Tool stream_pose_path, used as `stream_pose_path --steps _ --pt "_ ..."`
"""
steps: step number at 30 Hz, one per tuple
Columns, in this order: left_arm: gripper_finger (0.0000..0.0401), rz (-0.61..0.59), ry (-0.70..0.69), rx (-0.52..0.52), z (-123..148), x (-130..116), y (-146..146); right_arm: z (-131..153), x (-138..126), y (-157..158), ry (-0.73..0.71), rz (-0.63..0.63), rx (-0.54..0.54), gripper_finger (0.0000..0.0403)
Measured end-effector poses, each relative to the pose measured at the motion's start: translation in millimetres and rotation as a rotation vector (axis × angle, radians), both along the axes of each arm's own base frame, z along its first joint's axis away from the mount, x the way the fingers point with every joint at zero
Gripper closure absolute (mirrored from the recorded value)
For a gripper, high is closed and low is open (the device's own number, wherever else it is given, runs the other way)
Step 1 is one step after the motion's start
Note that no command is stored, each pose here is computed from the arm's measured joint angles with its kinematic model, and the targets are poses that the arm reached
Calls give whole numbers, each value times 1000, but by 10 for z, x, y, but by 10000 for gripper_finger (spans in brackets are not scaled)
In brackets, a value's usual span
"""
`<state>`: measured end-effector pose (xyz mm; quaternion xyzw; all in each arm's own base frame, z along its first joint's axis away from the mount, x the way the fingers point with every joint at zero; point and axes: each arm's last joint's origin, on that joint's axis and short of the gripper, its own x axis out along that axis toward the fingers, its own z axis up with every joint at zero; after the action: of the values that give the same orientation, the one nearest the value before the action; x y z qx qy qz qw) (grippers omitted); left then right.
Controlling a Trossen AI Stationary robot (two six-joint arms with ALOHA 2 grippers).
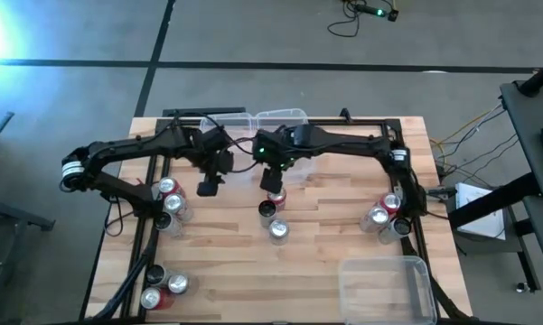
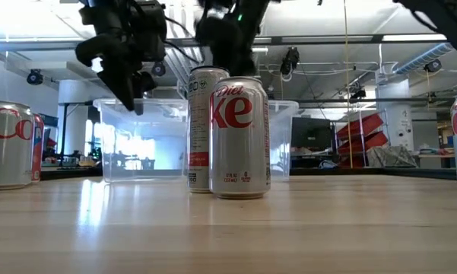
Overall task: Sort soda cans
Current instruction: Move the transparent bins to the top middle of the table
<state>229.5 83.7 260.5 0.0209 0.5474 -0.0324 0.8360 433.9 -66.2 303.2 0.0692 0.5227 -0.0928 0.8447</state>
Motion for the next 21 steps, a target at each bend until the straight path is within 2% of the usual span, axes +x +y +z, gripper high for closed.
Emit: stream_pose_path --steps 4,9,12,15,21 --pt "272 21 -57 -3 55 8 -1 358 -287 25 -28 -40 -55 151" --pt "272 8 -42 -8 70 -34 -18 487 -769 -57 139 -207 -294 124" --pt "272 1 17 13 50 -81 -24 410 -950 -58 157 -209 -342 123" --pt "272 15 72 42 36 -124 -26 284 -1144 -46 201 -183 -308 128" --pt "272 21 44 53 94 -160 -43 -117 -1403 -169 296 -117 -289 146"
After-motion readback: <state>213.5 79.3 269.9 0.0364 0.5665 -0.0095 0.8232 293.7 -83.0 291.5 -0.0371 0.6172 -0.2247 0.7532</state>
